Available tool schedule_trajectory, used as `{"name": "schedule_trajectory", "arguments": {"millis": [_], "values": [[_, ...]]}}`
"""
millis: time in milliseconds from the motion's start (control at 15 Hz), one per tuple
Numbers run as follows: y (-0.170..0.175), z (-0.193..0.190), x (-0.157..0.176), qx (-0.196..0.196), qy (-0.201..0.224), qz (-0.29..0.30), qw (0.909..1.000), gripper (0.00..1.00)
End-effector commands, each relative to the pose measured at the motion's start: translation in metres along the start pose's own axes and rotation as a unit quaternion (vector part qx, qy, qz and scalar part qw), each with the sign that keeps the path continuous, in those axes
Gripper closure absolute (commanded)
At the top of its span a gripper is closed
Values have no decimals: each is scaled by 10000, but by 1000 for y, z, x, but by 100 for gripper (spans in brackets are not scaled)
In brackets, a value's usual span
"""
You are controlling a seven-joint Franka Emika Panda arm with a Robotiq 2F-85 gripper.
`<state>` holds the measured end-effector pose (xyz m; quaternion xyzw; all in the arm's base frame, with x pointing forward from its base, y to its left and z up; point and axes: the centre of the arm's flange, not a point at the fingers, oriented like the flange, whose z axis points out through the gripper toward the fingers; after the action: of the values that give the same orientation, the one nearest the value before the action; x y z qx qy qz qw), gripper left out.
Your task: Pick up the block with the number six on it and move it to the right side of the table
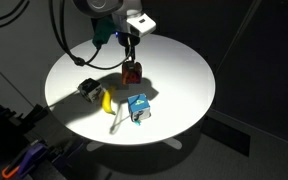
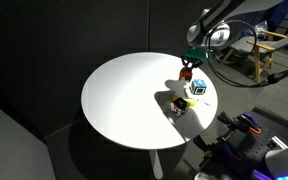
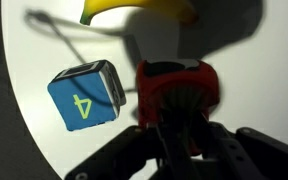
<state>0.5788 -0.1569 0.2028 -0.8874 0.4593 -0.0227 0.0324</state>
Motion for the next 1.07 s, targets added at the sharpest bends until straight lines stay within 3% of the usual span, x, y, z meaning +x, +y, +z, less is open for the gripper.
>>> {"name": "schedule_trajectory", "arguments": {"millis": [0, 800, 867, 1000], "values": [[-4, 12, 20, -181, -6, -50, 9998, 92], [-11, 64, 13, -89, 202, -420, 9989, 91], [-12, 66, 12, -34, 213, -446, 9988, 60], [-14, 68, 10, -37, 217, -543, 9983, 44]]}}
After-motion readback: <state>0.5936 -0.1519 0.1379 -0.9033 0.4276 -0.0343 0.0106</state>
